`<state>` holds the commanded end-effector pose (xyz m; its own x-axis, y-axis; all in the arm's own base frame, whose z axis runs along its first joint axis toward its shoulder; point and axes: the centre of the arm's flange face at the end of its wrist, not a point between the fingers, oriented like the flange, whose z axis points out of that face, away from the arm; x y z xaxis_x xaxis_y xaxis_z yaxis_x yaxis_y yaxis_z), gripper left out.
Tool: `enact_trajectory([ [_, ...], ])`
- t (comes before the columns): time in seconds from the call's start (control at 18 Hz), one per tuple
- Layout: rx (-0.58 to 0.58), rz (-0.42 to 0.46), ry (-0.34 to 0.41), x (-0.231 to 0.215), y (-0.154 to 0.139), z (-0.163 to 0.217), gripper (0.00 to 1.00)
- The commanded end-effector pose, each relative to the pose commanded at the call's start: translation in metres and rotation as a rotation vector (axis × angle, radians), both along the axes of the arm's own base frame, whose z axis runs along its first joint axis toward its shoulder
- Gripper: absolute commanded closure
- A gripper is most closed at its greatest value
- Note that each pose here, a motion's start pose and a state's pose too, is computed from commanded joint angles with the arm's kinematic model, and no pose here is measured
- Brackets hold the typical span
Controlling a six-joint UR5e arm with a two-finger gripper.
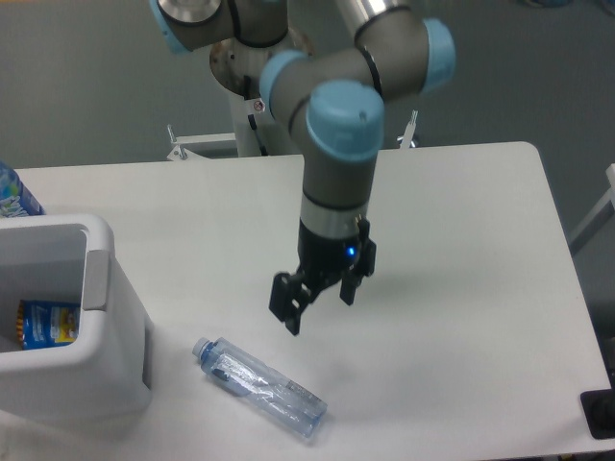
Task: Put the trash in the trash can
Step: 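Move the open gripper down to the clear water bottle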
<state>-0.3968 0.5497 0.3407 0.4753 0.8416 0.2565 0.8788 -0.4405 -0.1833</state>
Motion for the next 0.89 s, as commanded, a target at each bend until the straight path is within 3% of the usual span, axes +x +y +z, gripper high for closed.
enact_trajectory([
  [0.56, -0.035, -0.045, -0.036, -0.021, 0.068, -0.071, 0.0],
  [0.89, -0.051, -0.054, -0.051, -0.019, 0.075, -0.089, 0.0],
])
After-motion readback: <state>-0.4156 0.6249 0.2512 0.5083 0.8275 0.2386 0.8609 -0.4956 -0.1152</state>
